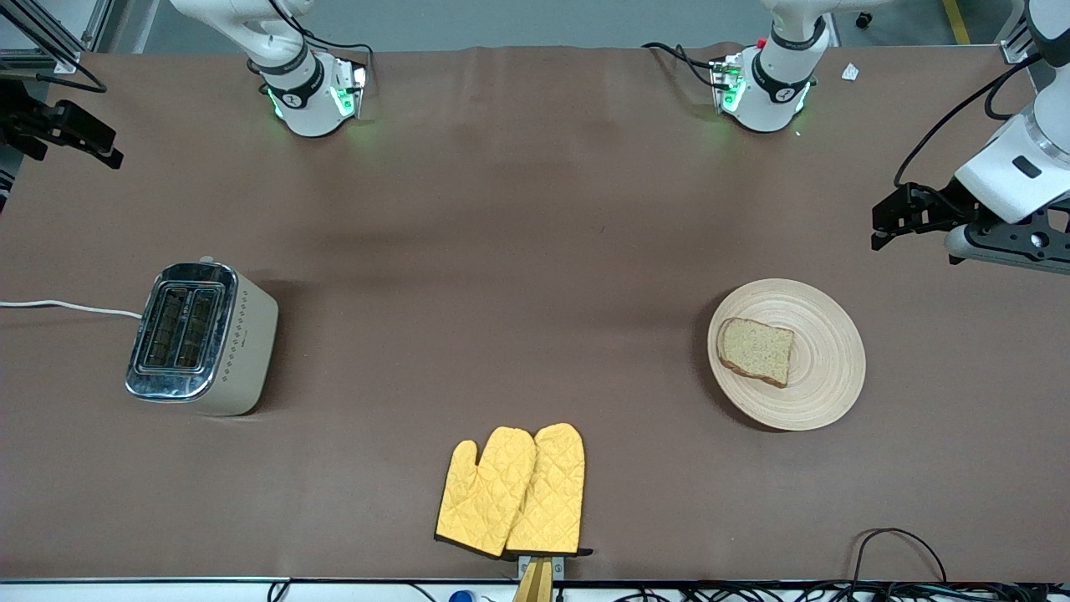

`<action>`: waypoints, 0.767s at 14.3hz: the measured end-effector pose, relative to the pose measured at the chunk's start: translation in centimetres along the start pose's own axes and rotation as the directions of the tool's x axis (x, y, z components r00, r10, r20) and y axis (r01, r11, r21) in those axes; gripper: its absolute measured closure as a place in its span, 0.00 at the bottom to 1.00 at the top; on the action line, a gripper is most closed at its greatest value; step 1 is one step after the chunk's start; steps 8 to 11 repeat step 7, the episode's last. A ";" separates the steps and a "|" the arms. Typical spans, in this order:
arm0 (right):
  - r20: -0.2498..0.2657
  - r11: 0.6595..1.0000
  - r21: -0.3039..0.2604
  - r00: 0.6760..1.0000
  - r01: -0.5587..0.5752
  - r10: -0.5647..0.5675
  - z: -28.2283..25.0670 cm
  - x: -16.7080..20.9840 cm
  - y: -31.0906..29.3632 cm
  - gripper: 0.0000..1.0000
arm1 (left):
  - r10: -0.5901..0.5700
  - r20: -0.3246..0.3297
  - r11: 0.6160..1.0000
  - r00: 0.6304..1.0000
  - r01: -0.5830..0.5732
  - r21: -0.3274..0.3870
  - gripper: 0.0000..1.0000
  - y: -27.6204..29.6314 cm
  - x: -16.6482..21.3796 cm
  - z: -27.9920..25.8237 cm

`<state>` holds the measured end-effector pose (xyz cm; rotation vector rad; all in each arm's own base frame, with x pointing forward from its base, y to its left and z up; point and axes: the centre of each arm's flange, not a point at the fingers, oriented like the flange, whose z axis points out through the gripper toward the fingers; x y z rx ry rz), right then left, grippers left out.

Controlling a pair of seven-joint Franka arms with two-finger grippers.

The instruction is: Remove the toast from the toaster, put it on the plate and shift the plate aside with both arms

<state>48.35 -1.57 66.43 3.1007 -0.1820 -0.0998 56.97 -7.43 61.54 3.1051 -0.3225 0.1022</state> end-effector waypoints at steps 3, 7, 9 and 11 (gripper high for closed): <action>0.000 1.000 0.000 1.000 0.000 0.000 0.0 0.0 0.0 0.00 | -0.056 -0.004 0.998 0.998 0.056 0.002 0.00 -0.6 0.0 -0.3; 0.000 1.000 0.000 1.000 0.002 -0.002 0.0 0.0 -0.1 0.00 | -0.072 -0.001 0.997 0.997 0.072 0.025 0.00 -0.9 -0.1 -0.5; 0.000 1.000 0.000 1.000 0.002 -0.002 0.0 0.0 -0.1 0.00 | -0.072 -0.001 0.997 0.997 0.072 0.025 0.00 -0.9 -0.1 -0.5; 0.000 1.000 0.000 1.000 0.002 -0.002 0.0 0.0 -0.1 0.00 | -0.072 -0.001 0.997 0.997 0.072 0.025 0.00 -0.9 -0.1 -0.5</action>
